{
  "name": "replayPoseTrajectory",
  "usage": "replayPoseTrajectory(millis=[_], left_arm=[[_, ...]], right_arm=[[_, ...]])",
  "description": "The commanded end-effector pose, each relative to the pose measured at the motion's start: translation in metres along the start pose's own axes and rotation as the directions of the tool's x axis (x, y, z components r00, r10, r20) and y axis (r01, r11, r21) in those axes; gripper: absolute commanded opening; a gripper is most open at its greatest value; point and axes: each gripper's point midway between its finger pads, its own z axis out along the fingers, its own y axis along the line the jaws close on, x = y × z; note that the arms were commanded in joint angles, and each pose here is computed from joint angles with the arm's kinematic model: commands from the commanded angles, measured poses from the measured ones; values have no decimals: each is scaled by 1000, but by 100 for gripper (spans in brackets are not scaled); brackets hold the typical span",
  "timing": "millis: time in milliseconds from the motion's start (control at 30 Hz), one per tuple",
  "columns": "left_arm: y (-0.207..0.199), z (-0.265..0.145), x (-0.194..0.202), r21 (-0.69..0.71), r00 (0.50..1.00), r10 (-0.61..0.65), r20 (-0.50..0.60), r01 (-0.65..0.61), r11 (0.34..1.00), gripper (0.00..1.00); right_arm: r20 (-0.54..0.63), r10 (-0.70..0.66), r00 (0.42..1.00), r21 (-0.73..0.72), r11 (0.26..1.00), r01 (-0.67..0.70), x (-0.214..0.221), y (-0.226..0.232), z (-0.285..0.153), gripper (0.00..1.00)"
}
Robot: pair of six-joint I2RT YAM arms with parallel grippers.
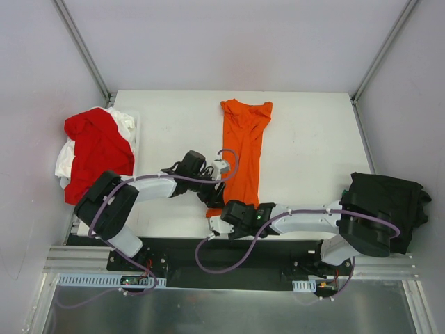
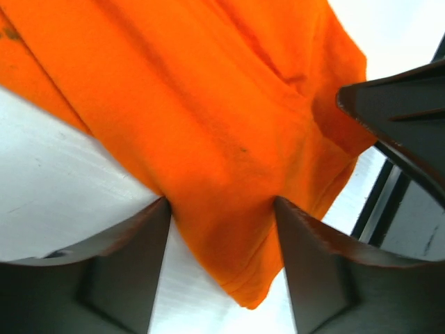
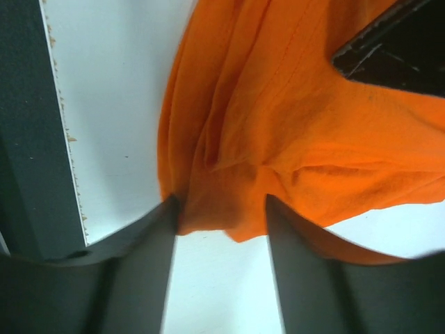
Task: Fold and stack the t-shirts
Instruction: Grab the bottom of the folded rectangular tshirt with both arms
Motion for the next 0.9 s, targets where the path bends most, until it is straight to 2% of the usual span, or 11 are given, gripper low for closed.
replayPoseTrajectory(millis=[0, 33, 100, 133, 300, 400, 500, 633, 867], left_arm=[[3, 3, 28, -2, 991, -82, -104, 82, 997, 55], [3, 4, 27, 1, 991, -83, -105, 83, 997, 47], [3, 6, 29, 7, 988, -93, -122, 95, 995, 39], [3, 6, 28, 10, 987, -95, -126, 97, 995, 29], [2, 8, 28, 22, 985, -100, -141, 104, 994, 15], [1, 7, 26, 29, 985, -96, -141, 101, 994, 0], [-2, 6, 25, 44, 987, -84, -140, 91, 995, 0], [-3, 4, 19, 50, 991, -56, -123, 62, 997, 0], [-10, -7, 1, 52, 997, 46, -63, -43, 998, 0]], right_arm=[[-4, 16, 1000, -18, 1000, -16, 4, 5, 4, 50], [-8, 16, 1000, -23, 1000, -16, 5, 6, 4, 49], [-7, 20, 1000, -25, 999, -20, 5, 6, 3, 45], [-8, 21, 1000, -26, 999, -22, 5, 6, 3, 43], [-11, 23, 1000, -28, 999, -24, 5, 5, 2, 34], [-21, 20, 1000, -33, 999, -21, 7, 6, 3, 28], [-27, 18, 999, -34, 999, -19, 7, 6, 1, 20], [-27, 22, 999, -31, 999, -23, 5, 3, -1, 1], [-12, 31, 999, -17, 999, -31, 1, -4, -8, 1]])
